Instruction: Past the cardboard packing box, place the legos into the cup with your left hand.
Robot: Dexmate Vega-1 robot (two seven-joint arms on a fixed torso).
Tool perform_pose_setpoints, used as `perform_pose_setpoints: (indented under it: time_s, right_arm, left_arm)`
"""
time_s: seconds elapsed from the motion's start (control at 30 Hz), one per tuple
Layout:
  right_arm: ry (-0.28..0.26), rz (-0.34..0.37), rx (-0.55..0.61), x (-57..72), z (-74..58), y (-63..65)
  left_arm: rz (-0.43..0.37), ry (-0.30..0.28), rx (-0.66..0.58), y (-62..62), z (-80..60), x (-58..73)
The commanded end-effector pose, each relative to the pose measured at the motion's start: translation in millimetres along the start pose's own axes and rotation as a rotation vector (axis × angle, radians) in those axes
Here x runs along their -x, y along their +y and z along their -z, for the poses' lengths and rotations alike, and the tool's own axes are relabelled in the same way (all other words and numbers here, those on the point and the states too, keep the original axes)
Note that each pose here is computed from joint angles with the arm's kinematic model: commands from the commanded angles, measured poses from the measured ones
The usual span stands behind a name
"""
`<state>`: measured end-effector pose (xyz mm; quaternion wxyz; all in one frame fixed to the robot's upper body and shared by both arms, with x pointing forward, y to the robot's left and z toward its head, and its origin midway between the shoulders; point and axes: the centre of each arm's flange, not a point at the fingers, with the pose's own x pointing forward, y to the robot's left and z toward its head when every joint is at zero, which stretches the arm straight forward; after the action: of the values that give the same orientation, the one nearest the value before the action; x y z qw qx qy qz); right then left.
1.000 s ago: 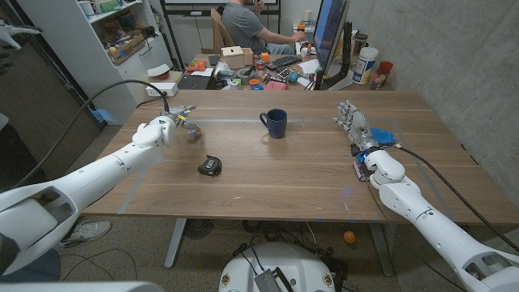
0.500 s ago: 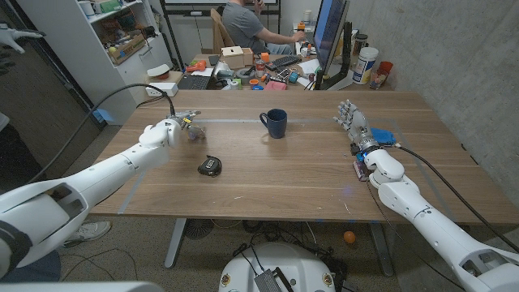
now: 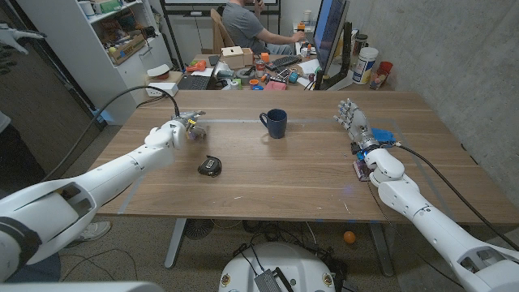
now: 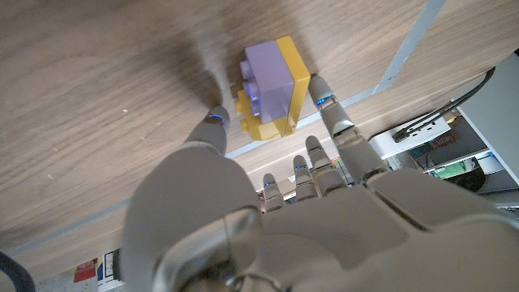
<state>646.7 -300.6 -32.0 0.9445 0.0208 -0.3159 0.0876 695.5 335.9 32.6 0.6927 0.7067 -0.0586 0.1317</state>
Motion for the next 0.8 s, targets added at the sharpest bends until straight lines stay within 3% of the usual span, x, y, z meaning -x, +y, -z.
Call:
perform_pose_setpoints:
  time_s: [0.03, 0.43, 0.8]
  right_arm:
    - [-0.008, 0.005, -0.003, -4.3, -1.3, -2.9]
    - [-0.012, 0.010, 0.004, -5.9, -2.4, -3.6]
    - [-0.012, 0.007, 0.010, -6.2, -3.1, -2.8]
  left_arm:
    - [-0.063, 0.033, 0.007, -1.4, -4.9, 1.7]
    - [-0.179, 0.098, 0.009, -3.0, -7.7, 7.2]
    - [-0.308, 0.117, 0.063, -0.9, -1.4, 17.3]
